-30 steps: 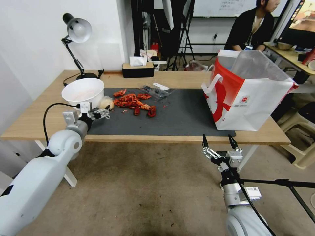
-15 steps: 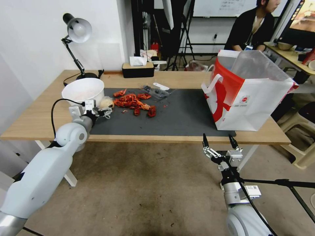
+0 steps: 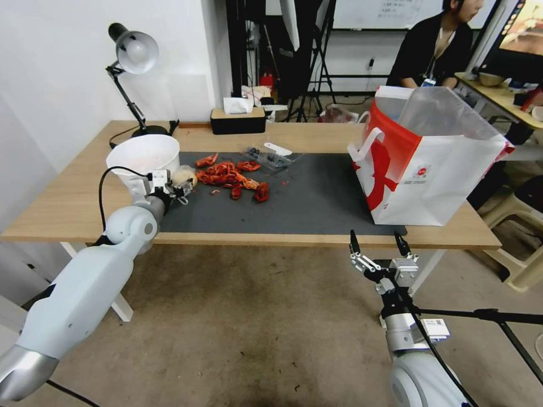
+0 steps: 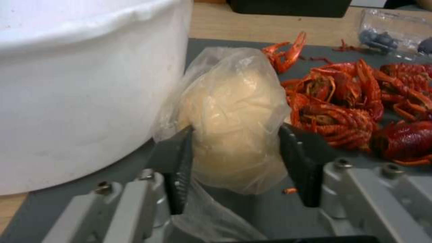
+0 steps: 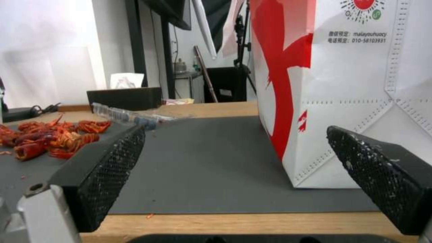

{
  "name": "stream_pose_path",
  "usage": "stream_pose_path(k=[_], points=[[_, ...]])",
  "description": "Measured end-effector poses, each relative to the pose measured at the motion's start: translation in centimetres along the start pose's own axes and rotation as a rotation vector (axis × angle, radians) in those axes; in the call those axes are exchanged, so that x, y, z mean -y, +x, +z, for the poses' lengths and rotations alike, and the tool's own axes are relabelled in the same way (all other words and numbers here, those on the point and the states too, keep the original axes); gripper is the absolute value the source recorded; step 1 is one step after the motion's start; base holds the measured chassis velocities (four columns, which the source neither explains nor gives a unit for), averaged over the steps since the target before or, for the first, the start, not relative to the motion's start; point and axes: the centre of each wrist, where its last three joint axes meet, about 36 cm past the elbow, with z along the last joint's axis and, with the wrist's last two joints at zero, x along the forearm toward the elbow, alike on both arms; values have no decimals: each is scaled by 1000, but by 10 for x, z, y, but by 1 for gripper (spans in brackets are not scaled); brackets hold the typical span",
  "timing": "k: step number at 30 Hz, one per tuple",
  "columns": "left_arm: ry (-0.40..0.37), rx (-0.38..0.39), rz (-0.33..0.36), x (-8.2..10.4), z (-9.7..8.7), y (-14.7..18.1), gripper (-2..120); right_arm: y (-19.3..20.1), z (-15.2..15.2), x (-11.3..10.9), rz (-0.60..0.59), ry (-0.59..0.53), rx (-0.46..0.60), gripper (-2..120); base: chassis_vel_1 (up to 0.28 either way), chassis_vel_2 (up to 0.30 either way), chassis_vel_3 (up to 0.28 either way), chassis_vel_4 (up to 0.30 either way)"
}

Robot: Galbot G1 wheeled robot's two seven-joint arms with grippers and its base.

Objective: Pick up the trash from the table and place it into the takeout bag.

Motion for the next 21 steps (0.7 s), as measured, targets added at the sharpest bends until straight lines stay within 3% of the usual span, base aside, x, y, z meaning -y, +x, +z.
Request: stream_pose_path(k=[3,7,8,10,12,21], points=[[-6,-13,9,0,2,-4,31,0,0,1,1,2,0,100,0,0,0,0],[-18,-16,22,-2,4,-6,22,0,0,1,2,2,-1,100,0,0,0,0],[-23,-13,29,-4,5,-6,13,0,0,0,3,1,-2,100,0,0,0,0],[-24,-11,31,-5,5,-6,12,1,1,0,3,1,-2,100,0,0,0,0],[-33,-6,46,-8,8,-6,1,1,1,0,3,1,-4,100,0,0,0,0],[-60,38,70,-21,9,4,0,2,1,0,2,2,-5,100,0,0,0,0]])
